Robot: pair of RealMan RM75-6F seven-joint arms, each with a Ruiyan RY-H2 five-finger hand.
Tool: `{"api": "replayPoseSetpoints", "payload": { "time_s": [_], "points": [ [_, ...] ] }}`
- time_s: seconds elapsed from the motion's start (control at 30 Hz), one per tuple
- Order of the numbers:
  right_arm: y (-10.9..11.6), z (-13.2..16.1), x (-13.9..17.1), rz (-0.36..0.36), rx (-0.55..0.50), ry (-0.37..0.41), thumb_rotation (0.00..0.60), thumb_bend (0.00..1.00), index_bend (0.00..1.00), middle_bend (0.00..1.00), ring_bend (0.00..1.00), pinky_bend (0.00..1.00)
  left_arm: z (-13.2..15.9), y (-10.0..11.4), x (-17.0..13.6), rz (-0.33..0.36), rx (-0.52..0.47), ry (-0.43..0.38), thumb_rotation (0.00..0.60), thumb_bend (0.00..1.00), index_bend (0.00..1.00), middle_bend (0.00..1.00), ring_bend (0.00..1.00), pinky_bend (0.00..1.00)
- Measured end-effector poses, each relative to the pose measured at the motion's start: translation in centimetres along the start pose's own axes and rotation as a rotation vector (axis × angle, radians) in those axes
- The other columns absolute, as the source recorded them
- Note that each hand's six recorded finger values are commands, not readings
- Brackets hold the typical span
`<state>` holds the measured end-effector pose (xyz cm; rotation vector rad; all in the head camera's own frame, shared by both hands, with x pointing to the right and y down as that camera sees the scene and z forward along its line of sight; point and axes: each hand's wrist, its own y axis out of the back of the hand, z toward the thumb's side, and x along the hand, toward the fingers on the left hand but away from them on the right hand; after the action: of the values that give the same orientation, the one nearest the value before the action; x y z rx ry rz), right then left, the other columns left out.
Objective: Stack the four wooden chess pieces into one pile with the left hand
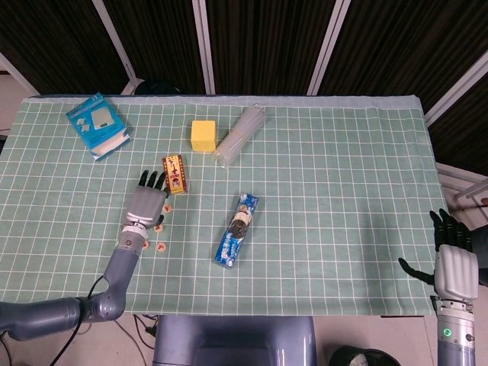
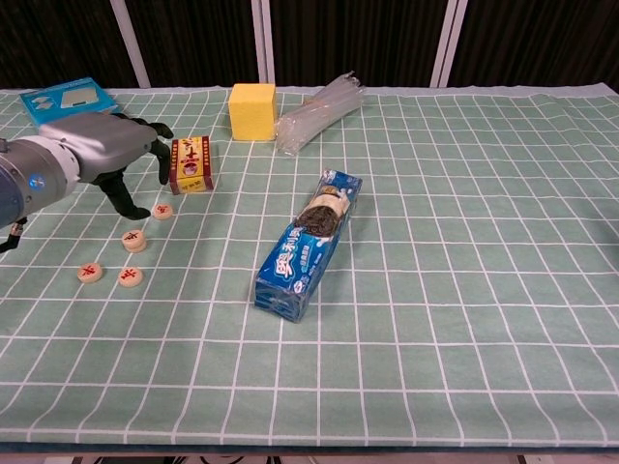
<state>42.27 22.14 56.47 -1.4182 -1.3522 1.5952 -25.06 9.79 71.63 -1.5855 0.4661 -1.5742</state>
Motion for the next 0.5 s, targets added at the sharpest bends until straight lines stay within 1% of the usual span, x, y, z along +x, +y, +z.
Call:
{"api": "replayPoseSetpoints", "payload": {
  "time_s": [0.23,0.5],
  "points": [
    [0.0,-0.1,-0.1,-0.002,-0.002,-0.003,0.600,0.23,0.00,0.01,0.00,0.00,0.9,-0.7,0.8,-0.021,-0.005,-0.001,0.600,0.23,0.42,0.03,0.00,0.00],
    [0.0,-0.1,-0.1,-0.004,-0.007,-0.004,0.600,0.23,0.00,0.01,0.00,0.00,0.7,-1.2,1.2,-0.031,0.023,0.027,0.600,0.23,0.41,0.03,0.00,0.00]
  ]
}}
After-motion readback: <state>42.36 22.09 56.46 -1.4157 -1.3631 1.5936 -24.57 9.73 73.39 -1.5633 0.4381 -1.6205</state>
